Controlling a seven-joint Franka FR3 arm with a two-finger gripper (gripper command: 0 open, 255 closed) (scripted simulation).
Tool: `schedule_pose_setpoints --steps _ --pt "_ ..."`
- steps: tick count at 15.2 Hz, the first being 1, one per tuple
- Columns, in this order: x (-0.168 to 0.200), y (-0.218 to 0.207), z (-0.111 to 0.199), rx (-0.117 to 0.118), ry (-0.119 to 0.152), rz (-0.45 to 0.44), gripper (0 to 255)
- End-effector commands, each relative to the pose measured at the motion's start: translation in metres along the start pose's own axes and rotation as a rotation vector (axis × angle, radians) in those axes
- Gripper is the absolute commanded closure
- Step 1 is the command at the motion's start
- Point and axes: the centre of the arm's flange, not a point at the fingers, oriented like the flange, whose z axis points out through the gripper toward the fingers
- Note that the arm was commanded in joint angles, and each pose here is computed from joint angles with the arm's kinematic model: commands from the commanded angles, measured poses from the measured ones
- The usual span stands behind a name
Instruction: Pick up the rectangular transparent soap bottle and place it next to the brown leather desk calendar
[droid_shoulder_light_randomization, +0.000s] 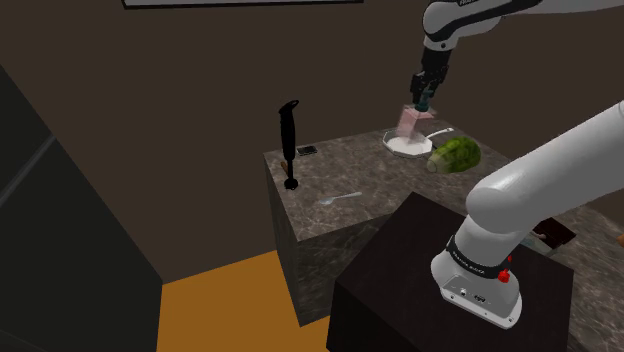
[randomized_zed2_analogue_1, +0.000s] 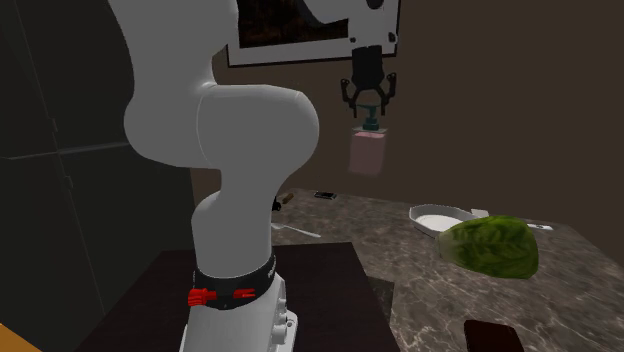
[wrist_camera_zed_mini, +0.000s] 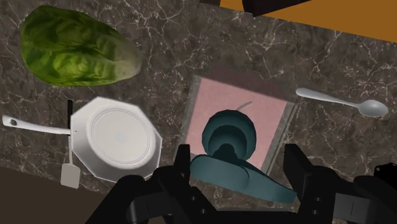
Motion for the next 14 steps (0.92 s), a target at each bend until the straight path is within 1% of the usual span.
schedule_pose_setpoints --steps 1,14 --pt "-0.022 0.014 0.0 0.0 0.0 -0.002 255" --pt "-0.165 0.109 0.001 0.0 0.0 -0.002 255"
